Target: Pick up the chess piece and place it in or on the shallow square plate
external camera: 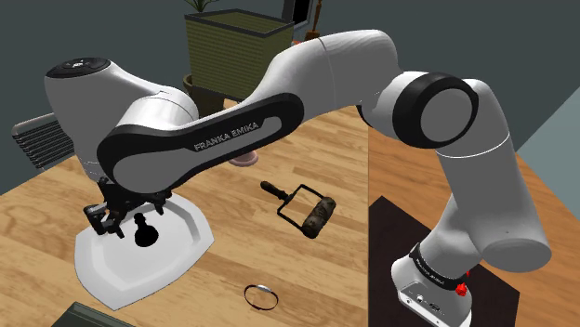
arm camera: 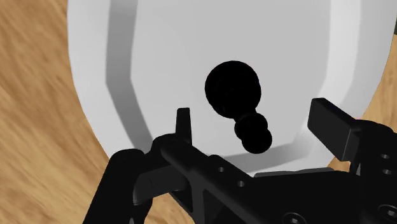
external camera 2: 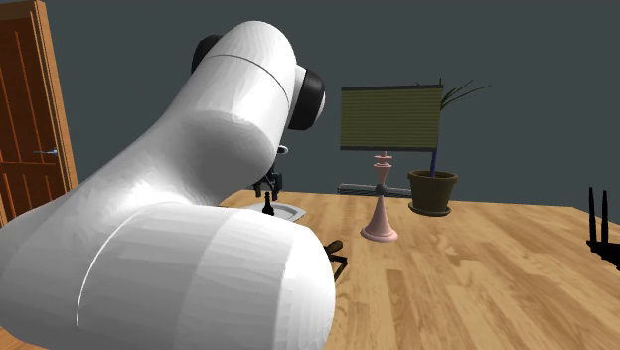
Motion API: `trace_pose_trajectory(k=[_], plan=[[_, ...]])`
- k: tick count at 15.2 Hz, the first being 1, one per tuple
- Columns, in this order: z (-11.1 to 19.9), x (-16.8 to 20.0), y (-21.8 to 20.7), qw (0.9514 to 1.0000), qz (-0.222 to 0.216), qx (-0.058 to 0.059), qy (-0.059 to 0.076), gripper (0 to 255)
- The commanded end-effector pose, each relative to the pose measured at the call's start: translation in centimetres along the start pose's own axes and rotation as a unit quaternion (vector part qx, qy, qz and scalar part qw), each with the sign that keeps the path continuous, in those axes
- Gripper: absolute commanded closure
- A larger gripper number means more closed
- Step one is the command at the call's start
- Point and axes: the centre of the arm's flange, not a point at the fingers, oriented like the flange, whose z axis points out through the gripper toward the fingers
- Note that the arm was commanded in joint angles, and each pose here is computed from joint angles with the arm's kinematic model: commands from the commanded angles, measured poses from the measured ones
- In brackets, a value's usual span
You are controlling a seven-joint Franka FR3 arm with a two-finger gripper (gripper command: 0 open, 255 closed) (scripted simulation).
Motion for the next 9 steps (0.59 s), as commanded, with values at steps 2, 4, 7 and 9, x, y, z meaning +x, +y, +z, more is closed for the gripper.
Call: trace_pose_trajectory(k=[2, 4, 7, 9], plan=[[0.0, 0.0, 0.0, 1.0000, 0.000, 0.000, 0.000, 0], [-1.3, 0.0, 0.0, 1.0000, 0.000, 0.000, 0.000, 0], [-5.0, 0.0, 0.0, 1.0000, 0.000, 0.000, 0.000, 0], [-5.0, 0.0, 0.0, 1.0000, 0.000, 0.000, 0.000, 0]])
